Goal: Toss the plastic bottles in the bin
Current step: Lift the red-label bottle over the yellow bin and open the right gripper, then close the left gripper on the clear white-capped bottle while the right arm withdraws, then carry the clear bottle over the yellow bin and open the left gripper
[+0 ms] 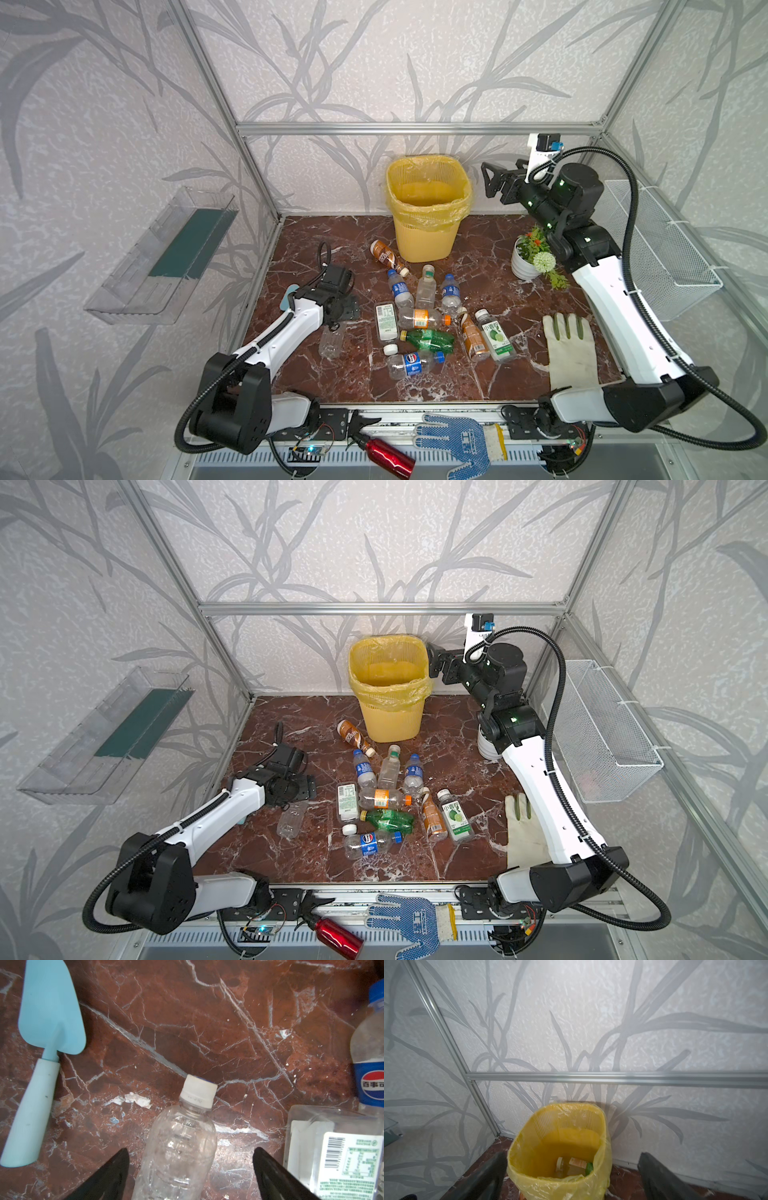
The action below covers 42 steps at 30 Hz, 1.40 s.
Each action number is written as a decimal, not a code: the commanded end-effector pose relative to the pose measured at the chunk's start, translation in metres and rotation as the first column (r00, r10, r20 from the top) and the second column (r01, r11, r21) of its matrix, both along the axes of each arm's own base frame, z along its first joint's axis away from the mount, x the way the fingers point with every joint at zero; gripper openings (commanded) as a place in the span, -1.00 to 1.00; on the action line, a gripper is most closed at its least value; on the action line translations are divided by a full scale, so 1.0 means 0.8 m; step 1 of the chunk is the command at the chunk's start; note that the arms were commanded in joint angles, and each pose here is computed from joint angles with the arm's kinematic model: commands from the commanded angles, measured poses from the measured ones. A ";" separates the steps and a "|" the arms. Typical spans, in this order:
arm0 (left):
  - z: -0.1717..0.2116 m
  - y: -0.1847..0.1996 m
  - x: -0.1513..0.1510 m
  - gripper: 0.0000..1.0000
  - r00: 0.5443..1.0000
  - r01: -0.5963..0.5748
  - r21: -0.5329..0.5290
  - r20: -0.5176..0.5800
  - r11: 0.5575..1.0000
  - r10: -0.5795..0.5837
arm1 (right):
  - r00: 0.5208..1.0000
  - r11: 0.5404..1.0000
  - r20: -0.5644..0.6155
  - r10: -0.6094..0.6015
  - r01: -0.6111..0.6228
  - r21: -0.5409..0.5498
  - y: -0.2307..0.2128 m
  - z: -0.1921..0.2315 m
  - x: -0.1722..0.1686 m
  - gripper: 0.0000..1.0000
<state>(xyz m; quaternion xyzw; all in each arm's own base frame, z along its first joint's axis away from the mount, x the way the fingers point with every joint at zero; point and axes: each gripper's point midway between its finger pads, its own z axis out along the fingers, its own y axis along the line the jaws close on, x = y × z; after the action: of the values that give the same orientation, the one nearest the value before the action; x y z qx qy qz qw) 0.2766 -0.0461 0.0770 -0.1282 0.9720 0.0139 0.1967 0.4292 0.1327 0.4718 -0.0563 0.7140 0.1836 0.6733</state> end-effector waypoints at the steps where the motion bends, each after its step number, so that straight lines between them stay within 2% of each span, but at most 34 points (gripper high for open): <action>1: -0.007 -0.004 -0.021 0.81 0.998 -0.006 -0.034 -0.055 0.999 0.004 | 0.994 1.000 -0.106 -0.023 0.025 0.015 -0.017 -0.059 0.003 0.98; 7: -0.021 -0.004 -0.033 0.79 0.994 -0.009 -0.036 -0.113 0.999 0.004 | 0.953 0.994 -0.287 -0.100 0.108 0.010 -0.060 -0.168 -0.021 0.98; 14: -0.042 -0.010 -0.034 0.62 0.982 -0.001 -0.043 -0.191 0.999 -0.007 | 0.891 0.983 -0.419 -0.173 0.185 -0.013 -0.095 -0.259 -0.058 0.98; 19: -0.047 -0.011 -0.028 0.51 0.979 0.000 -0.035 -0.205 0.999 -0.007 | 0.852 0.981 -0.495 -0.171 0.192 -0.009 -0.099 -0.317 -0.079 0.98; 23: -0.044 -0.015 -0.021 0.36 0.983 0.000 -0.048 -0.181 0.999 -0.009 | 0.823 0.980 -0.540 -0.173 0.198 -0.013 -0.102 -0.347 -0.088 0.98; 26: -0.043 -0.019 -0.016 0.11 0.986 0.004 -0.065 -0.167 0.998 -0.015 | 0.814 0.979 -0.555 -0.171 0.204 -0.002 -0.102 -0.358 -0.089 0.99; 28: -0.036 -0.023 -0.007 -0.07 0.991 0.003 -0.084 -0.134 0.996 -0.014 | 0.813 0.979 -0.559 -0.165 0.204 0.009 -0.101 -0.360 -0.088 0.99; 30: -0.016 -0.027 0.010 -0.15 0.997 0.008 -0.099 -0.071 0.995 -0.015 | 0.813 0.979 -0.560 -0.161 0.205 0.017 -0.100 -0.361 -0.086 0.99; 32: 0.025 -0.026 0.037 -0.19 0.999 0.001 -0.103 0.032 0.995 0.002 | 0.816 0.979 -0.557 -0.157 0.204 0.023 -0.099 -0.358 -0.085 0.98; 34: 0.095 -0.015 0.069 -0.20 0.982 0.001 -0.087 0.189 0.996 0.015 | 0.820 0.979 -0.549 -0.160 0.205 0.021 -0.100 -0.354 -0.084 0.99; 35: 0.135 -0.007 0.084 -0.21 0.961 -0.004 -0.081 0.277 0.997 0.026 | 0.823 0.978 -0.545 -0.161 0.206 0.021 -0.101 -0.352 -0.084 0.98; 36: 0.186 0.004 0.100 -0.20 0.920 -0.010 -0.070 0.391 0.997 0.036 | 0.825 0.978 -0.540 -0.164 0.208 0.020 -0.102 -0.350 -0.084 0.99; 37: 0.243 0.016 0.113 -0.16 0.859 -0.021 -0.072 0.509 0.997 0.055 | 0.826 0.978 -0.539 -0.167 0.210 0.019 -0.104 -0.349 -0.084 0.99; 38: 0.292 0.026 0.121 -0.13 0.791 -0.037 -0.080 0.607 0.996 0.078 | 0.826 0.977 -0.537 -0.170 0.213 0.018 -0.105 -0.348 -0.085 0.99; 40: 0.396 0.038 0.129 -0.12 0.609 -0.045 -0.105 0.786 0.993 0.111 | 0.827 0.976 -0.536 -0.173 0.219 0.022 -0.107 -0.347 -0.086 0.99; 42: 0.463 0.031 0.137 -0.13 0.474 0.003 -0.136 0.873 0.991 0.118 | 0.829 0.974 -0.531 -0.177 0.224 0.026 -0.109 -0.344 -0.089 0.98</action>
<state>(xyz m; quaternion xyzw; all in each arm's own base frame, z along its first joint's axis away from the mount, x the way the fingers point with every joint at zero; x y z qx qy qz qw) 0.3833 -0.0254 0.3686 -0.1703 0.8074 -0.0913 0.5575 0.3587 0.0475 0.1831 0.0960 0.8755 0.1451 0.4508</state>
